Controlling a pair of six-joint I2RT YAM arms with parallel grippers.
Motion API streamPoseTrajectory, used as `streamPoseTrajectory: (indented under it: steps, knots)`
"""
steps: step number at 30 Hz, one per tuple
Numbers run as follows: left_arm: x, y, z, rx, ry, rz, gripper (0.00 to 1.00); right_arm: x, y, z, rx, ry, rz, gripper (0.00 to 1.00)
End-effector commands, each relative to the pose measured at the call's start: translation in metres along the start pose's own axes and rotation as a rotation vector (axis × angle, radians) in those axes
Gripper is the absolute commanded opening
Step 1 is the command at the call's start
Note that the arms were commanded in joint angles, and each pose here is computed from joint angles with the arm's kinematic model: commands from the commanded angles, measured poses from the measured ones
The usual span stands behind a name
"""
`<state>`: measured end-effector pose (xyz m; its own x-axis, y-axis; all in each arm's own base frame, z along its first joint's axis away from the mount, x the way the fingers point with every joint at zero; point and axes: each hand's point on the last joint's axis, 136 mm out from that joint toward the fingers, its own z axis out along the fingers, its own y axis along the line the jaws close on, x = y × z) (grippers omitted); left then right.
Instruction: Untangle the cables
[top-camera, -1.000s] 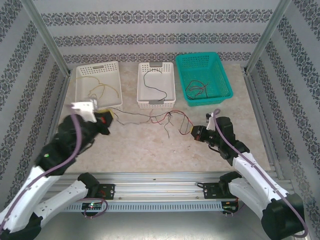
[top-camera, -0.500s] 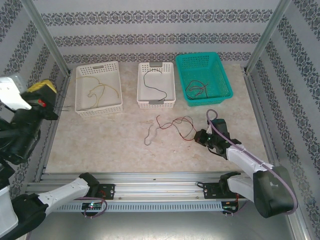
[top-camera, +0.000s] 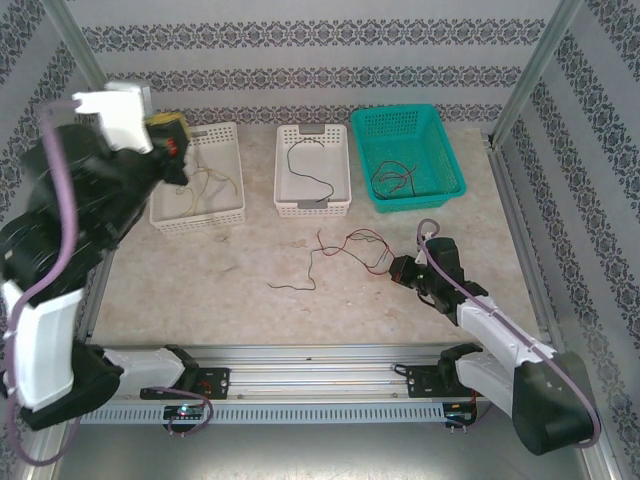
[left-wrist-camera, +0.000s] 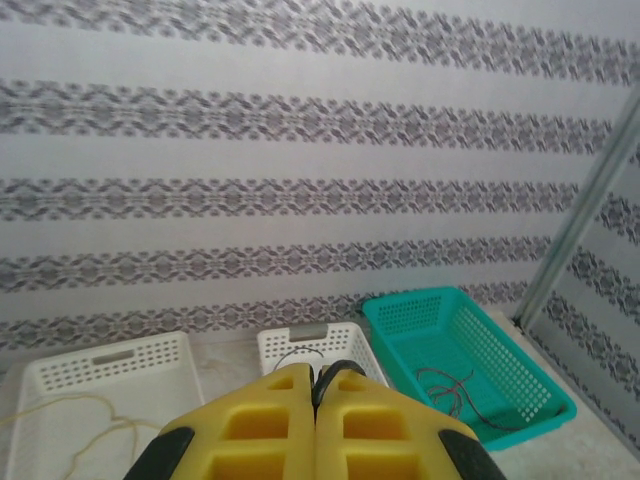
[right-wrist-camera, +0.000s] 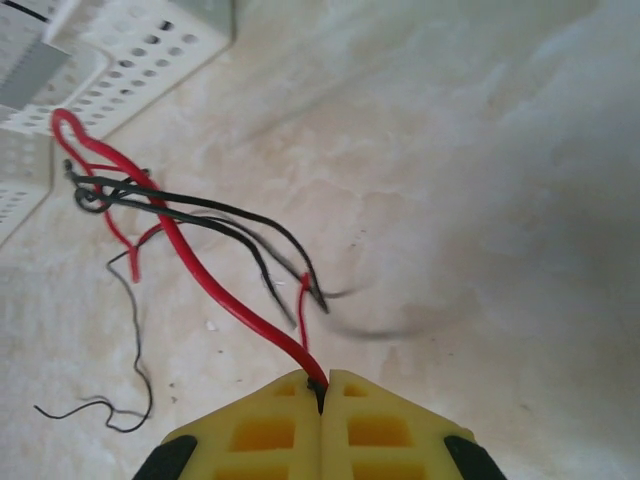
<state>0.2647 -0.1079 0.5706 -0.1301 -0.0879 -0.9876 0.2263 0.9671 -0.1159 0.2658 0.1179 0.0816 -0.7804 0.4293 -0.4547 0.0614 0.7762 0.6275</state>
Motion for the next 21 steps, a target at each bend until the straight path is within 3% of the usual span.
streamPoseTrajectory:
  steps: [1, 7, 12, 21]
  knots:
    - [-0.020, -0.035, 0.033, 0.112, -0.069, 0.043, 0.00, 0.007, 0.006, -0.006, -0.017, 0.010, -0.043, 0.00]
    - [-0.011, -0.052, 0.119, 0.107, -0.037, 0.074, 0.00, 0.012, 0.025, -0.020, -0.074, 0.004, -0.083, 0.00]
    - [0.014, -0.046, 0.191, 0.120, 0.017, -0.012, 0.00, 0.014, 0.040, -0.034, -0.109, 0.000, -0.113, 0.00]
    - [0.116, -0.055, 0.302, 0.132, 0.194, -0.041, 0.00, 0.015, 0.072, -0.057, -0.179, -0.014, -0.188, 0.00]
